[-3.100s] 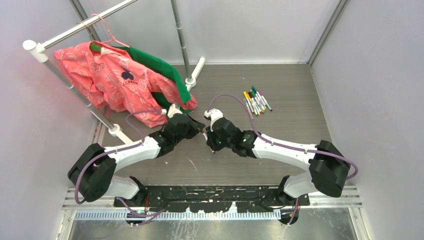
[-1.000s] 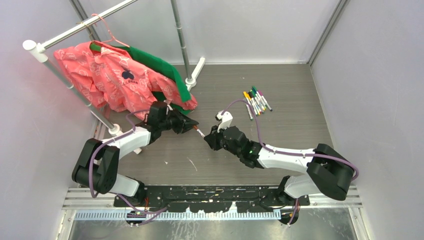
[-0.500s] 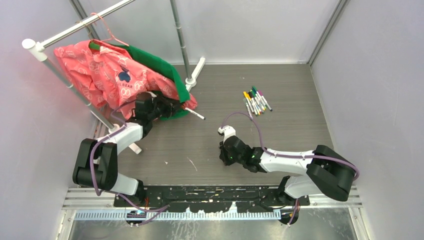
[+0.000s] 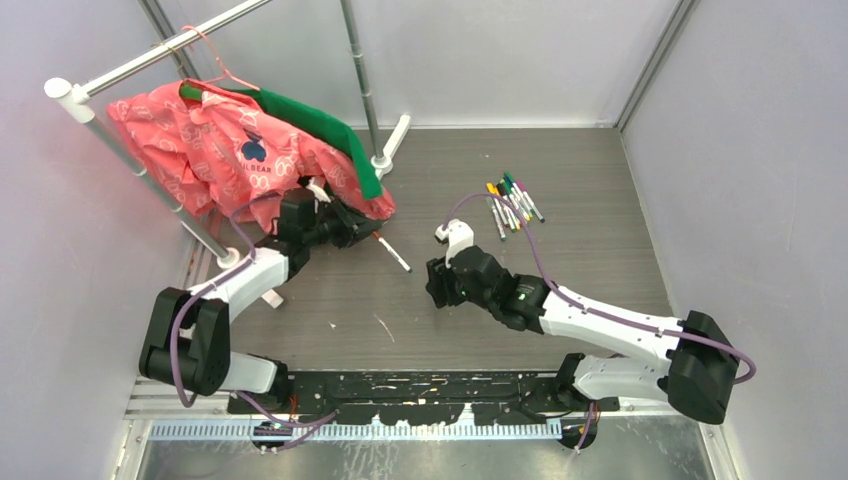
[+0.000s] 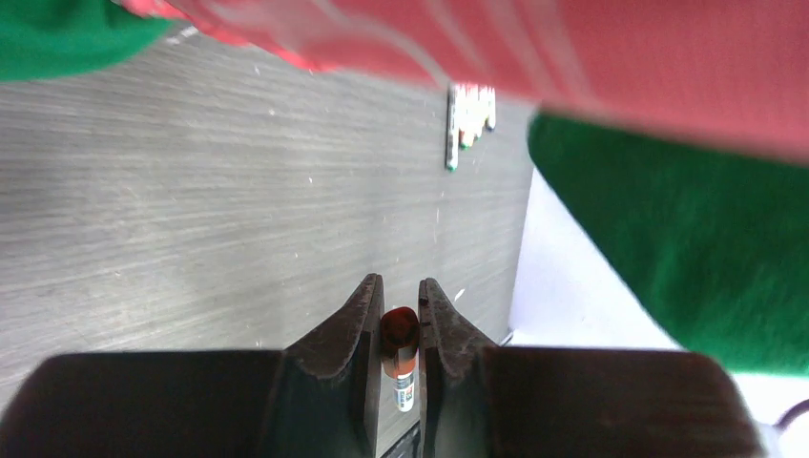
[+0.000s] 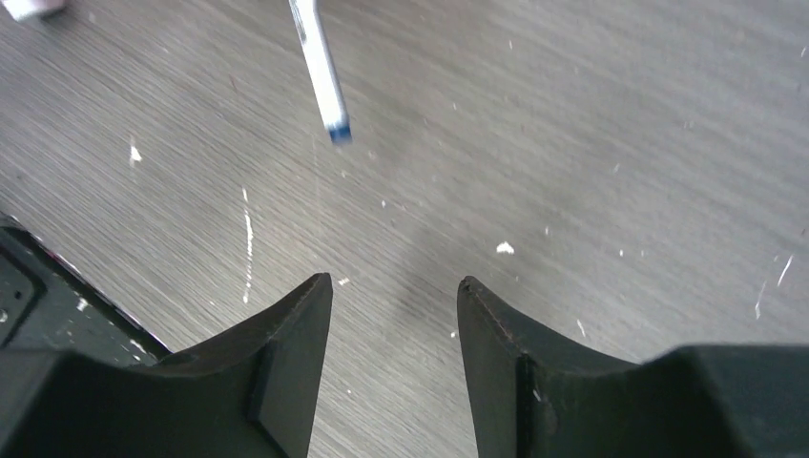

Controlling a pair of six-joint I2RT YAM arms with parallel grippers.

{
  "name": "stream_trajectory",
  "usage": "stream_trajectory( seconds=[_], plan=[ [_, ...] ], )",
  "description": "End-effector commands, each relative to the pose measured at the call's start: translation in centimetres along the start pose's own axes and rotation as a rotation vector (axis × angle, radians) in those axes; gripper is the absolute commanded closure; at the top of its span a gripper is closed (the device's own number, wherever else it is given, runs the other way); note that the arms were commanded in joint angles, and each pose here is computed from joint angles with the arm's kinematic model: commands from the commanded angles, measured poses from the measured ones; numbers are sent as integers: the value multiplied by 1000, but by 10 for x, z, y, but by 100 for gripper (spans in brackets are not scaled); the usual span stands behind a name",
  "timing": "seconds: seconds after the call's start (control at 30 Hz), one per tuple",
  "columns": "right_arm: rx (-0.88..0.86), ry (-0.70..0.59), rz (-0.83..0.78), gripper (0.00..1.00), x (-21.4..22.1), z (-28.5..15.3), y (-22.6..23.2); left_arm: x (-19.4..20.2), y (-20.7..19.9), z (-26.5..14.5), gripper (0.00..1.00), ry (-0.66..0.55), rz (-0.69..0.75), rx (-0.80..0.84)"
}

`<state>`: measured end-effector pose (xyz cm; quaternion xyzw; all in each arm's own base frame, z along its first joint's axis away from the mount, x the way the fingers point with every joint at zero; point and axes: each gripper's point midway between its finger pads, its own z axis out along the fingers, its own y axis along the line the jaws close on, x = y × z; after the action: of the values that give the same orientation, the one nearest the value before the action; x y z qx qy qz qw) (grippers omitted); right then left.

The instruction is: Open the pen caps

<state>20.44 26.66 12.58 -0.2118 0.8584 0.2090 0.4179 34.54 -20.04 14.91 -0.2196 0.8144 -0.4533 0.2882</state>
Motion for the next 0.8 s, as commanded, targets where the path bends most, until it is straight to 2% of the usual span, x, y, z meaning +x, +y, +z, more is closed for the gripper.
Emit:
stream_trajectory(
  seconds=[0.0,0.37,0.77],
  plan=[
    [-21,-40,-68,43,-37,-2,13,12,-36,-8,100,28,185,63],
    [-55,-40,-135,43,-69,23,35,48,-40,3,100,110,241,58],
    [-87,-10,-106,47,-67,53,35,56,-55,1,100,126,207,123]
  ],
)
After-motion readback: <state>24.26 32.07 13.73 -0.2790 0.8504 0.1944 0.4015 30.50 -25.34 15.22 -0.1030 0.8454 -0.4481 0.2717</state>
